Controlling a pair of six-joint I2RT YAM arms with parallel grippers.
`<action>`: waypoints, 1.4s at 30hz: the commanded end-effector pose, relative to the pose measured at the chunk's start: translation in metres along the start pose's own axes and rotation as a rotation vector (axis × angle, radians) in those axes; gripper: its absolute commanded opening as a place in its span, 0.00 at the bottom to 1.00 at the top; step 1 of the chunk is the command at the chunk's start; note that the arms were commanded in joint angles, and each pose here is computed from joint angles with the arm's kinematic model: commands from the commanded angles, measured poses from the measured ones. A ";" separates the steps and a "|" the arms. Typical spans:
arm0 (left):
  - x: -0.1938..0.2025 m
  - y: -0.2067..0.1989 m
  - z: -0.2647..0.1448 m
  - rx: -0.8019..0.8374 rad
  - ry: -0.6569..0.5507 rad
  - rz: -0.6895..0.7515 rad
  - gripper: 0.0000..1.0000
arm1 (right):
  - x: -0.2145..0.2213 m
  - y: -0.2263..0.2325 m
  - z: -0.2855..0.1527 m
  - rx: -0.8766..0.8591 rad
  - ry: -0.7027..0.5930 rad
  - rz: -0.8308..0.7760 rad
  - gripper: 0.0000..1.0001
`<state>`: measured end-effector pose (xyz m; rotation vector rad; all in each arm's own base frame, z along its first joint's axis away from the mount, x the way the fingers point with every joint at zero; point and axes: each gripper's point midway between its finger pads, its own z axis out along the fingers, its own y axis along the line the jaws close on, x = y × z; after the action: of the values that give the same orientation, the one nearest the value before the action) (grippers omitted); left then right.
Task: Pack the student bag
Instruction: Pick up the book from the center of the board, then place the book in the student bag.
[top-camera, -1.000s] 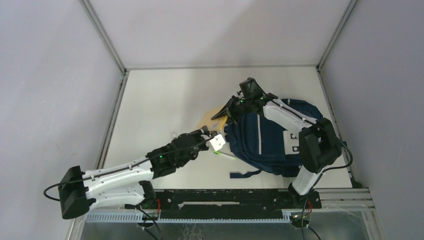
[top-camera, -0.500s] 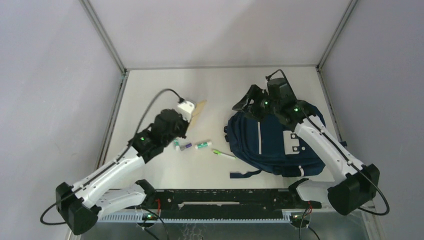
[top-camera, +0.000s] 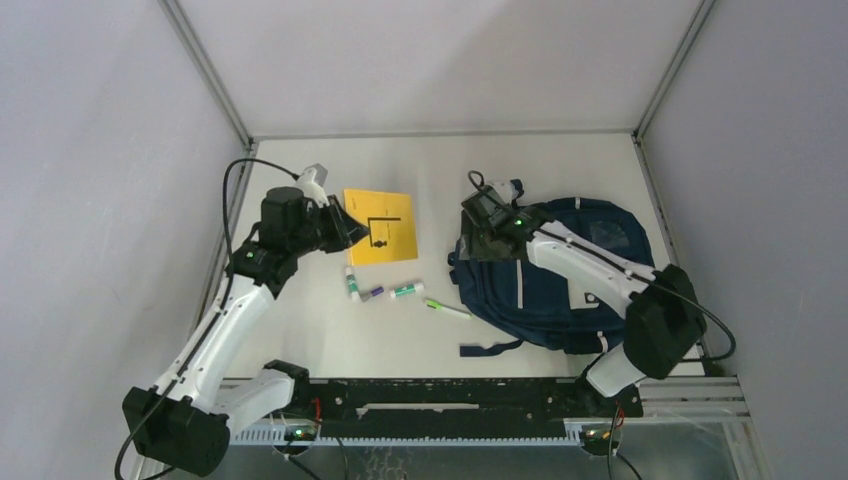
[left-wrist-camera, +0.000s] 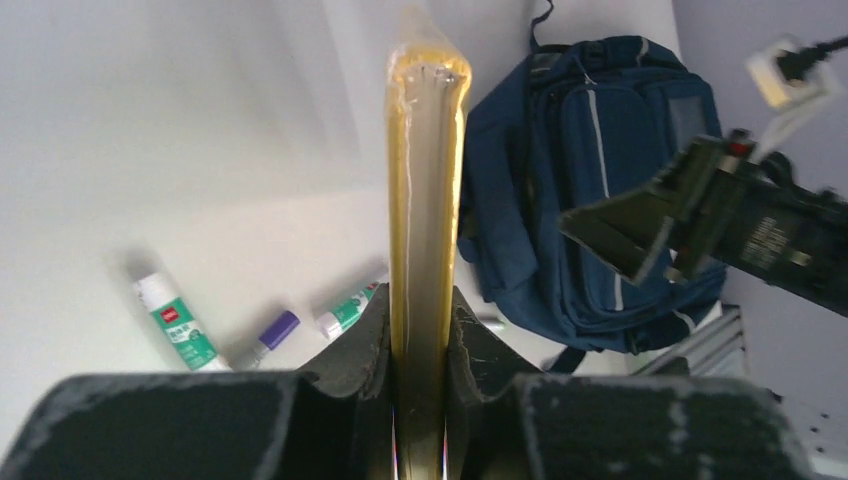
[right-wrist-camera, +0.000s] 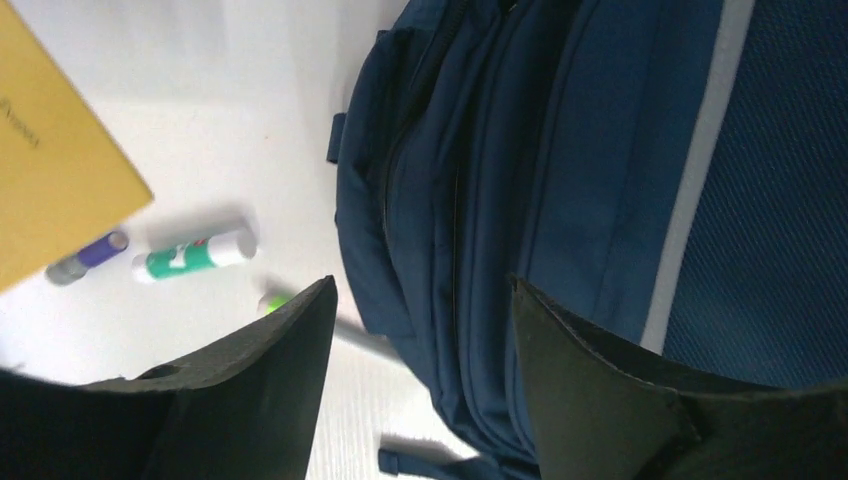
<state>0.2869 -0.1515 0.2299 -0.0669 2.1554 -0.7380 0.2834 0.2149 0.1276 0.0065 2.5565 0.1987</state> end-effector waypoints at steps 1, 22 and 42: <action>-0.018 -0.034 -0.006 0.181 -0.057 -0.046 0.00 | -0.028 0.019 0.020 -0.012 -0.063 0.007 0.70; -0.017 -0.079 -0.006 0.435 0.034 -0.084 0.00 | -0.088 -0.003 -0.104 -0.221 -0.280 0.183 0.00; 0.050 -0.189 0.088 0.644 0.255 -0.455 0.00 | -0.098 -0.004 -0.166 -0.581 -0.283 0.317 0.00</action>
<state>0.2779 -0.3365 0.2117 -0.1174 2.2195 -1.5866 0.2687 0.1687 0.2776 0.2479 2.2681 0.8283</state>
